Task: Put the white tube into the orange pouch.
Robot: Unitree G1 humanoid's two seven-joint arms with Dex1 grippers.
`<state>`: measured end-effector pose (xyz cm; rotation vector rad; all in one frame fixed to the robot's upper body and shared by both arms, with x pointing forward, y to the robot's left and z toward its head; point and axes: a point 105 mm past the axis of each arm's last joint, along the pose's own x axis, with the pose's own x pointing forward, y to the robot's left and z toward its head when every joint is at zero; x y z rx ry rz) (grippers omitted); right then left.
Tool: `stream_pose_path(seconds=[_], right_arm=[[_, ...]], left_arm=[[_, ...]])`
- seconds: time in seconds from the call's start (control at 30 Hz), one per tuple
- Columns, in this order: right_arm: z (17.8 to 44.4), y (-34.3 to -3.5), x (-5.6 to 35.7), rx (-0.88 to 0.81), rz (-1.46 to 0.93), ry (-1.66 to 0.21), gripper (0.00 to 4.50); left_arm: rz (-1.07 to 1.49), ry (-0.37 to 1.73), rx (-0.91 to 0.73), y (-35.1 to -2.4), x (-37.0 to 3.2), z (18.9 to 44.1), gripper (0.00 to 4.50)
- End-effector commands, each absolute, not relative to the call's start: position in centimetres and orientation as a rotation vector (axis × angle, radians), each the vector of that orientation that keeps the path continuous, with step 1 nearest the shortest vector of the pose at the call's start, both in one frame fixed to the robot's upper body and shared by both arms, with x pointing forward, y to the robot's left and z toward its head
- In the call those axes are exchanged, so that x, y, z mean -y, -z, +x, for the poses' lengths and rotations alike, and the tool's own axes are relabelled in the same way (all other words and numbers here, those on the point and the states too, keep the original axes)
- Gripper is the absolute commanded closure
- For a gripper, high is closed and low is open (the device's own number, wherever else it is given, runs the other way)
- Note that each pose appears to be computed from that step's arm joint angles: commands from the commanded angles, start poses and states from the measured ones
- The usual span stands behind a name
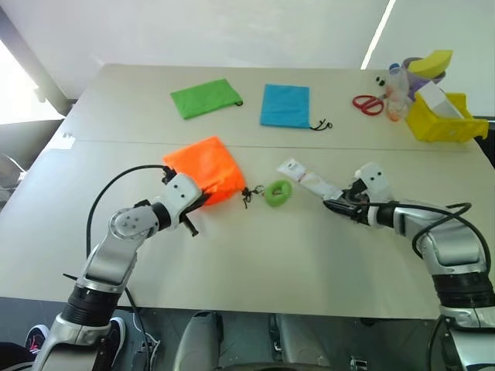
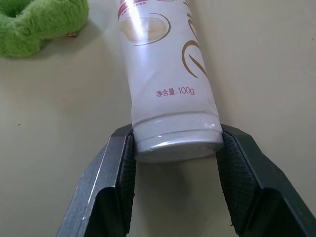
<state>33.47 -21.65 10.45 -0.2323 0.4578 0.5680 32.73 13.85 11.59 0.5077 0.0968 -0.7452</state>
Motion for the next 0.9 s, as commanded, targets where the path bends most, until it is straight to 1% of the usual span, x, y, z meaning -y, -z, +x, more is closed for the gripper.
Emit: stream_pose_path(seconds=[0.03, 0.1, 0.17, 0.23, 0.33, 0.43, 0.5, 0.57, 0.6, 0.67, 0.73, 0.8, 0.9], right_arm=[[33.4, -12.1, 21.2, -0.399, -0.272, -0.601, 2.67], [33.0, -13.0, 20.5, -0.359, -0.255, -0.652, 2.67], [31.8, -14.2, 19.3, -0.315, -0.205, -0.751, 2.67], [29.9, -15.0, 18.3, -0.292, -0.166, -0.863, 2.67], [26.8, -14.8, 16.9, -0.342, -0.14, -1.003, 2.67], [24.7, -13.9, 14.7, -0.376, -0.139, -1.104, 2.67], [24.3, -13.4, 13.5, -0.374, -0.141, -1.123, 2.67], [24.8, -12.9, 12.9, -0.347, -0.192, -1.099, 2.67], [25.5, -13.5, 12.7, -0.308, -0.154, -1.075, 2.67], [27.2, -14.9, 13.5, -0.229, -0.14, -1.003, 2.67], [27.5, -15.0, 14.5, -0.243, -0.131, -0.983, 2.67], [26.7, -15.0, 14.6, -0.256, -0.148, -1.032, 2.67], [24.9, -14.3, 14.5, -0.338, -0.168, -1.112, 2.67]], left_arm=[[0.525, 0.755, -0.055, -12.5, -13.5, 32.6, 4.5], [0.524, 0.756, -0.054, -12.5, -13.4, 32.6, 4.5], [0.524, 0.757, -0.053, -12.5, -13.4, 32.6, 4.5], [0.521, 0.755, -0.052, -12.6, -13.4, 32.6, 4.5], [0.512, 0.754, -0.051, -12.7, -13.3, 32.5, 4.5], [0.5, 0.762, -0.05, -12.9, -13.2, 32.4, 4.5], [0.494, 0.768, -0.048, -13.2, -13.1, 32.4, 4.5], [0.49, 0.77, -0.047, -13.4, -13.1, 32.4, 4.5], [0.491, 0.771, -0.045, -13.7, -13.0, 32.4, 4.5], [0.489, 0.772, -0.044, -13.9, -13.1, 32.4, 4.5], [0.492, 0.775, -0.044, -14.0, -13.1, 32.4, 4.5], [0.492, 0.776, -0.046, -13.9, -13.1, 32.3, 4.5], [0.493, 0.786, -0.045, -14.1, -13.2, 32.2, 4.5]])
